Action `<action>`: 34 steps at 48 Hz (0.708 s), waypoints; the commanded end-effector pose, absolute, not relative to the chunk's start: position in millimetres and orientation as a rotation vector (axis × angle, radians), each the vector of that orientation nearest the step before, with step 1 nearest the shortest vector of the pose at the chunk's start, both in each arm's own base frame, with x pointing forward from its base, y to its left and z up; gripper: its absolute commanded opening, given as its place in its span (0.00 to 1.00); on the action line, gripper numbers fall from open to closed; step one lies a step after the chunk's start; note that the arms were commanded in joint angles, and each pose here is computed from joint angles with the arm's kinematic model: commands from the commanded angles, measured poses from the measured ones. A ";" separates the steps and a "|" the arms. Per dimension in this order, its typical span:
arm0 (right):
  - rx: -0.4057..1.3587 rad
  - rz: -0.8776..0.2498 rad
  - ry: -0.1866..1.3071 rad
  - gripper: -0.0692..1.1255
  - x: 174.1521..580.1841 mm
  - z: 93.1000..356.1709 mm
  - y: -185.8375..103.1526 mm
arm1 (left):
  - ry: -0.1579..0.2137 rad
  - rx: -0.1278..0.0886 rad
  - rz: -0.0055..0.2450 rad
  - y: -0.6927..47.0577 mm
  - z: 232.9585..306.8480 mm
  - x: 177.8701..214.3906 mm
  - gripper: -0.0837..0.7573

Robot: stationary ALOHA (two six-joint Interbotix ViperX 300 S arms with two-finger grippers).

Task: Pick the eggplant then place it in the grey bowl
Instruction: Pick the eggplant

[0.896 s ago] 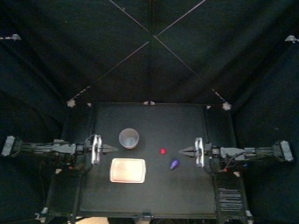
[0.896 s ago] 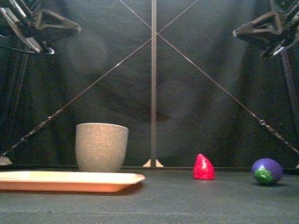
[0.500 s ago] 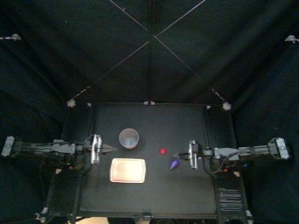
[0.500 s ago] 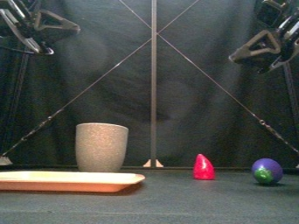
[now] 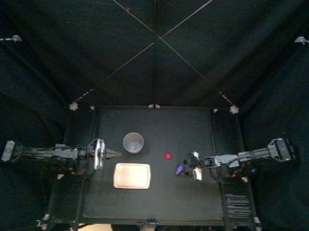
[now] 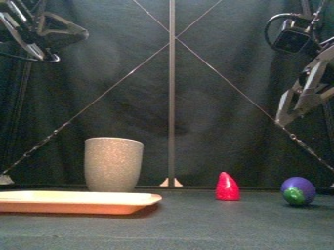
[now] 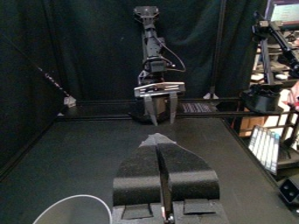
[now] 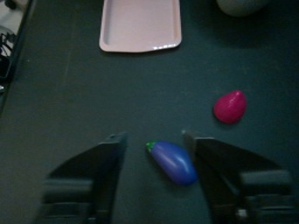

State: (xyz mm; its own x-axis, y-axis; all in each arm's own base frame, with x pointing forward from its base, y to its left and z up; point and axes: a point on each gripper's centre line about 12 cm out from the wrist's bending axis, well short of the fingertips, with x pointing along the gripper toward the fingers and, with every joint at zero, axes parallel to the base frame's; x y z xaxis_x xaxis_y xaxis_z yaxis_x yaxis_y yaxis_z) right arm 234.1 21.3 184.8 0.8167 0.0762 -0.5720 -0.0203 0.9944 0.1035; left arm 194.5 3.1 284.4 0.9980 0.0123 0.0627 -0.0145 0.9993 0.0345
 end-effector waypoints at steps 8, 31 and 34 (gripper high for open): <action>0.083 0.037 0.729 0.93 239.7 157.4 19.5 | -0.070 0.038 0.012 2.8 287.6 195.7 0.05; 0.047 0.005 0.875 0.93 260.4 122.1 9.6 | -0.059 0.038 0.015 3.4 286.0 195.5 0.05; 0.047 0.005 0.886 0.93 262.8 119.1 9.7 | -0.053 0.038 0.016 3.7 285.3 195.5 0.05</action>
State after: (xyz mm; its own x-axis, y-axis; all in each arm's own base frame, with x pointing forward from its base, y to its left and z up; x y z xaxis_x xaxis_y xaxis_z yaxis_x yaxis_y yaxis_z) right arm 253.9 10.2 113.0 0.6111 0.0247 -0.7912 0.0158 0.9989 0.0433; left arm 194.3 3.1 281.0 0.9989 0.0127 0.0459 -0.0143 0.9993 0.0344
